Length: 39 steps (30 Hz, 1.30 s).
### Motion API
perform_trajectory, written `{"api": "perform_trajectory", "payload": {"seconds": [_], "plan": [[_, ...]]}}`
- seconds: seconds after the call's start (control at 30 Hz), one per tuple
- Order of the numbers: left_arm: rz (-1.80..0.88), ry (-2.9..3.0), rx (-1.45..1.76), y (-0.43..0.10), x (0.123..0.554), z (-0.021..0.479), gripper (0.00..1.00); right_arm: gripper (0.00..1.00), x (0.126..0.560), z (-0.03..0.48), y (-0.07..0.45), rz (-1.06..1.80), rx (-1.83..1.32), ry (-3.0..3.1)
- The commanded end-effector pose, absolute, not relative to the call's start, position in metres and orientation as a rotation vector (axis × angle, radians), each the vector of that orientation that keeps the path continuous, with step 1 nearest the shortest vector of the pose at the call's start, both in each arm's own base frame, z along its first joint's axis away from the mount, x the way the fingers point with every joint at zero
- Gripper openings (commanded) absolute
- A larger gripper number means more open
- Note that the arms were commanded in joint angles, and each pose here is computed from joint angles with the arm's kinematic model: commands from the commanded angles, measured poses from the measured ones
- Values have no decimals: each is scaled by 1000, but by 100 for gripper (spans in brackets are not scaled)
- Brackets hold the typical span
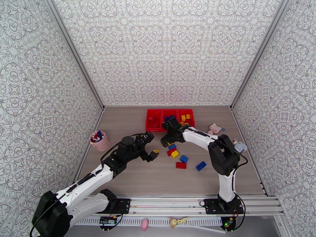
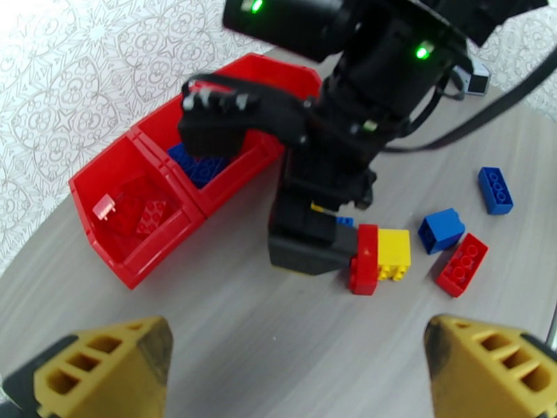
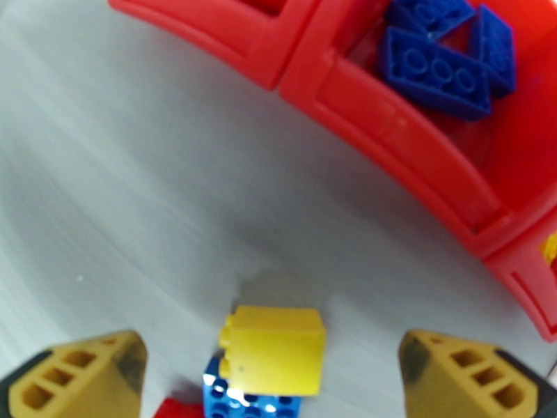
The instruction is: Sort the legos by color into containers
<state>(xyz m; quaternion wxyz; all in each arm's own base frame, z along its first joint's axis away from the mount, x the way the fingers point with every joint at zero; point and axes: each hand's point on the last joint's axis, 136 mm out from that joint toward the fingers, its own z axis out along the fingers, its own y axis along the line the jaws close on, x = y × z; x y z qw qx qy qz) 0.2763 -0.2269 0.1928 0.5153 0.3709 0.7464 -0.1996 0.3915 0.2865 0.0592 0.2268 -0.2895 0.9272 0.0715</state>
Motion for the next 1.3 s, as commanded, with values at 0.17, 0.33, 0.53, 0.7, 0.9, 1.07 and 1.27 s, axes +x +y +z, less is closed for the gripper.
{"api": "perform_trajectory", "payload": {"seconds": [0.17,0.33,0.53,0.7,0.9,1.07,1.27], "plan": [[-514,1749,961,-239,269,193,100,94,391,37,287,144,-820,2640],[-513,1751,965,-240,271,193,100,82,390,30,286,134,-808,2677],[-514,1752,972,-241,270,191,100,61,390,32,287,142,-797,2677],[-511,1751,967,-241,270,191,100,51,391,40,287,143,-795,2661],[-532,1750,955,-246,273,194,100,37,394,52,285,135,-769,2630],[-560,1739,942,-254,274,195,100,32,401,77,287,180,-704,2567],[-599,1722,913,-265,277,195,100,30,421,121,273,253,-540,2456]]}}
